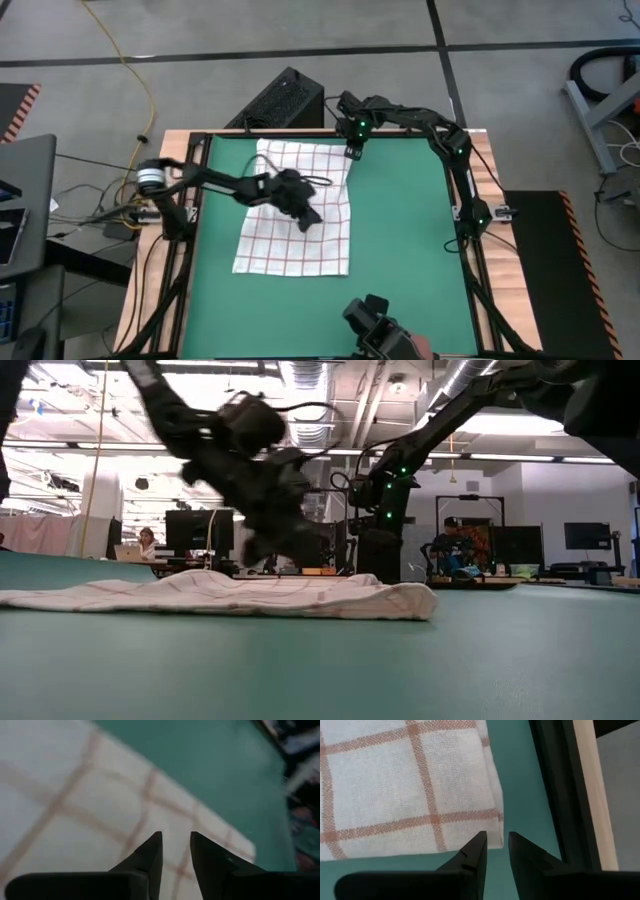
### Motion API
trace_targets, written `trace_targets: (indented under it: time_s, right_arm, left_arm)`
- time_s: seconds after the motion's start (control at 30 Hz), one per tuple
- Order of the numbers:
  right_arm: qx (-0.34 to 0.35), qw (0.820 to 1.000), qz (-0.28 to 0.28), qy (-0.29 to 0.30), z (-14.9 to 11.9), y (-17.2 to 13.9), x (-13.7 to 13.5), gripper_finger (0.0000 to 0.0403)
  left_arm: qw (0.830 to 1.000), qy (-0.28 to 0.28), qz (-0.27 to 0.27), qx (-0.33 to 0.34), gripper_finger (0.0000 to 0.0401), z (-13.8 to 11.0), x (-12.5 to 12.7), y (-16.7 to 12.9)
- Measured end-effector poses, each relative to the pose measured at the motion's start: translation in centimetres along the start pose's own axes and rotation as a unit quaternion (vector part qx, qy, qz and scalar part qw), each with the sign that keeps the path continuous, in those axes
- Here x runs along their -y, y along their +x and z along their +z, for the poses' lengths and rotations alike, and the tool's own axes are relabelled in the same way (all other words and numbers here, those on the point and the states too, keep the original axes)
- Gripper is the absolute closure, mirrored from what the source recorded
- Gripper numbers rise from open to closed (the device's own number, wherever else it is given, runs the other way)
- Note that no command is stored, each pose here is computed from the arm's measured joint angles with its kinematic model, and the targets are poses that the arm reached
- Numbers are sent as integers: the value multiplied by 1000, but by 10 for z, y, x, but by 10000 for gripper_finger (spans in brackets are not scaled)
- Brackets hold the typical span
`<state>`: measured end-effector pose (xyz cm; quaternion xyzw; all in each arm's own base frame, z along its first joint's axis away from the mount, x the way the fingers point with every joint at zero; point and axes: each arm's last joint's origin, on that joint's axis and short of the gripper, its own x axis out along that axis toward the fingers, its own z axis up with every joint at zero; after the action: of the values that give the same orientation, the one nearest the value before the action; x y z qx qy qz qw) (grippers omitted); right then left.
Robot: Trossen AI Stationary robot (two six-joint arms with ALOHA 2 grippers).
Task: Roll towel into tight, uniform cylinder
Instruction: Roll the white towel
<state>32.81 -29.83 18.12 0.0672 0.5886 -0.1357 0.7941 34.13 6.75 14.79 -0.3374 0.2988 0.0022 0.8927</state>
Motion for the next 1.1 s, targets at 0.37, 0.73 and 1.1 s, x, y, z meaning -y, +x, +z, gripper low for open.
trace_targets:
  time_s: [0.37,0.73,1.1]
  right_arm:
    - [-2,1000,-2,-15,-2,0,5,300]
    - [6,1000,-9,-26,-4,-1,13,300]
    - [8,991,129,-42,-15,-25,0,300]
  left_arm:
    - [996,73,-36,-23,397,28,12,39]
    - [981,82,-98,-148,401,8,14,82]
    - [934,131,-84,-322,401,-35,23,70]
